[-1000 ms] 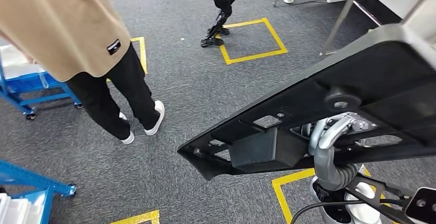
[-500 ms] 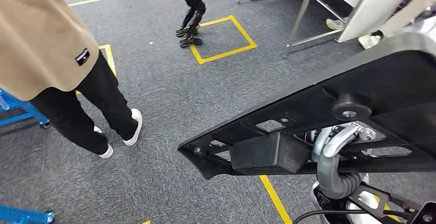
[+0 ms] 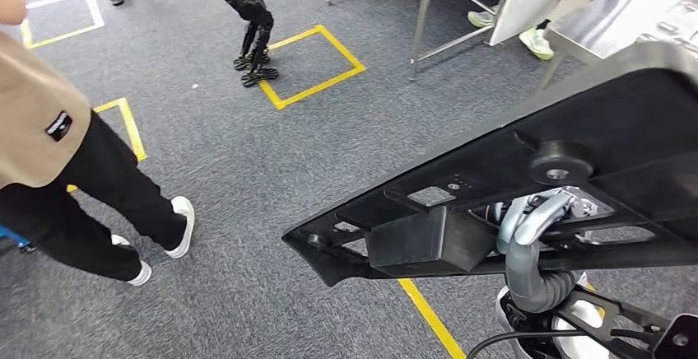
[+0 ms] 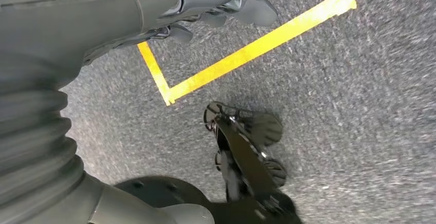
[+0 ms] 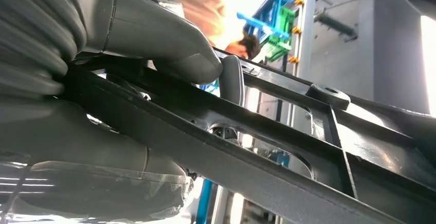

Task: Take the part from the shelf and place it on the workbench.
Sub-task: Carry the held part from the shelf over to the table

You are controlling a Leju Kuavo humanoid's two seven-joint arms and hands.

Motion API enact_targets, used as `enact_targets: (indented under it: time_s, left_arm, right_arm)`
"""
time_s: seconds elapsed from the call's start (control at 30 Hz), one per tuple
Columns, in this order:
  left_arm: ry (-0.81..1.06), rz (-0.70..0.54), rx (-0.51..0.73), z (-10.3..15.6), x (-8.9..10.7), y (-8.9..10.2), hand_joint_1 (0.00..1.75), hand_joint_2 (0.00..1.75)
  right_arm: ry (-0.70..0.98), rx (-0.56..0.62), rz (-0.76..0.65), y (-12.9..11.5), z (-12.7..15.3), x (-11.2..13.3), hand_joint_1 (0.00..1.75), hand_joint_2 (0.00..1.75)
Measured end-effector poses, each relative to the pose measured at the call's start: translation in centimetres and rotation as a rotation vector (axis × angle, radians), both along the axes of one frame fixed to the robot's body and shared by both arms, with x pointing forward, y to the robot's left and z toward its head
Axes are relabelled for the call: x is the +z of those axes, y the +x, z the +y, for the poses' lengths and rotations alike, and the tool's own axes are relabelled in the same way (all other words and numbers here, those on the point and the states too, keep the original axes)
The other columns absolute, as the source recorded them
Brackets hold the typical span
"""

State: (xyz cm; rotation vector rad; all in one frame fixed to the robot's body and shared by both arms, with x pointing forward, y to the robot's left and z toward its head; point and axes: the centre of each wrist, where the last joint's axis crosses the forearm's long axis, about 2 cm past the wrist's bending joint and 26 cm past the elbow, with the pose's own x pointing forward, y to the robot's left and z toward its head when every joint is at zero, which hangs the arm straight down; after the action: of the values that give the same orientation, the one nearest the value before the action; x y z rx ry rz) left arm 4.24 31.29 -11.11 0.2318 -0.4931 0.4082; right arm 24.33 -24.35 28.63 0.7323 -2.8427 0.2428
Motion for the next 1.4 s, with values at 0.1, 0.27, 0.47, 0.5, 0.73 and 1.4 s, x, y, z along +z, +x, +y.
enact_targets:
  time_s: [0.1,0.27,0.47,0.5,0.73,1.4]
  left_arm:
    - [0.0,0.001,-0.006,0.0,0.0,-0.2,0.0,1.75]
    - [0.001,-0.004,-0.009,0.0,0.0,-0.1,0.0,1.75]
    - [-0.001,-0.006,-0.019,-0.1,0.0,0.0,0.0,1.75]
    - [-0.001,-0.005,-0.021,-0.1,0.0,-0.1,0.0,1.75]
    - [-0.007,-0.015,-0.029,-0.1,0.0,0.1,0.0,1.75]
    - [-0.007,-0.012,-0.029,-0.2,0.0,0.2,0.0,1.75]
  right_arm:
    - [0.007,0.005,0.01,0.1,0.0,-0.1,1.75,1.75]
    - [0.012,0.006,0.012,0.2,0.0,-0.1,1.75,1.75]
    - [0.043,0.002,0.025,0.3,-0.1,-0.1,1.75,1.75]
    - [0.048,0.001,0.03,0.4,-0.1,-0.2,1.75,1.75]
    - [0.052,0.005,0.037,0.7,-0.1,-0.2,1.75,1.75]
    - [0.054,0.034,0.043,1.7,-0.1,-0.1,1.75,1.75]
